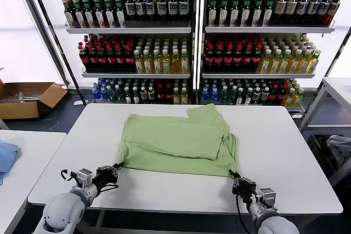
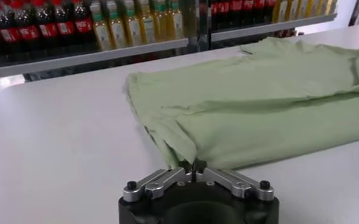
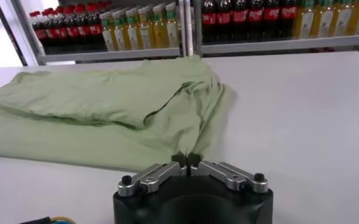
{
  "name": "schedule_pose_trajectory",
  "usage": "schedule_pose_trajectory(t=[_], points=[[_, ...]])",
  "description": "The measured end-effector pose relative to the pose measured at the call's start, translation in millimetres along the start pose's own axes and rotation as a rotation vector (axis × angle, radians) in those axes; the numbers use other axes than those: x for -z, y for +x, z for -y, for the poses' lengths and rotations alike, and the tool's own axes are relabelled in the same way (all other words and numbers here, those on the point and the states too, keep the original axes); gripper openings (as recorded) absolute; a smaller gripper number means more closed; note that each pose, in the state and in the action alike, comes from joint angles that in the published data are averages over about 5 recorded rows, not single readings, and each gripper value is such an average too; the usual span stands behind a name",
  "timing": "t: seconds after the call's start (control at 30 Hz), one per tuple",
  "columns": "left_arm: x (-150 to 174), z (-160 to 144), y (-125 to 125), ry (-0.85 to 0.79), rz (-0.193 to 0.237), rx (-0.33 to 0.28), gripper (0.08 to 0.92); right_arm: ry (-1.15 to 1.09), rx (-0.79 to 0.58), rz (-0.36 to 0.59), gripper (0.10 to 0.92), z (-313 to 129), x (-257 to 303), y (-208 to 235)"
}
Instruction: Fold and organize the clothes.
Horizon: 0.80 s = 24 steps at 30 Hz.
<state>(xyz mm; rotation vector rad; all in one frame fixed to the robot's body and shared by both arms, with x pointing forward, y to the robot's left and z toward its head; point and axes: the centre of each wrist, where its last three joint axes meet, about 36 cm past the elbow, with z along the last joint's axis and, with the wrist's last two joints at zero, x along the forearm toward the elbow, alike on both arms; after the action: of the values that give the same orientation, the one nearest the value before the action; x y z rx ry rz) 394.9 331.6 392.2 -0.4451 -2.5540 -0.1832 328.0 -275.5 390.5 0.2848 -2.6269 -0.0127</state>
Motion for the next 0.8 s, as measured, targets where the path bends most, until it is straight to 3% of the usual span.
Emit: schedule_pose_trajectory(t=[0.47,0.6,0.8], points=[[-26,31,71,0.037,-0.044,0.021,0.088,0.039,0.014,-0.028,0.114,-19,-9,51],[-29,38,86,0.038,-0.056,0.035,0.104,0.049,0.01,-0.01,0.199,-21,-6,57],[-22,41,103,0.029,-0.049,0.058,0.254,0.053,0.011,0.034,0.373,-14,5,62]])
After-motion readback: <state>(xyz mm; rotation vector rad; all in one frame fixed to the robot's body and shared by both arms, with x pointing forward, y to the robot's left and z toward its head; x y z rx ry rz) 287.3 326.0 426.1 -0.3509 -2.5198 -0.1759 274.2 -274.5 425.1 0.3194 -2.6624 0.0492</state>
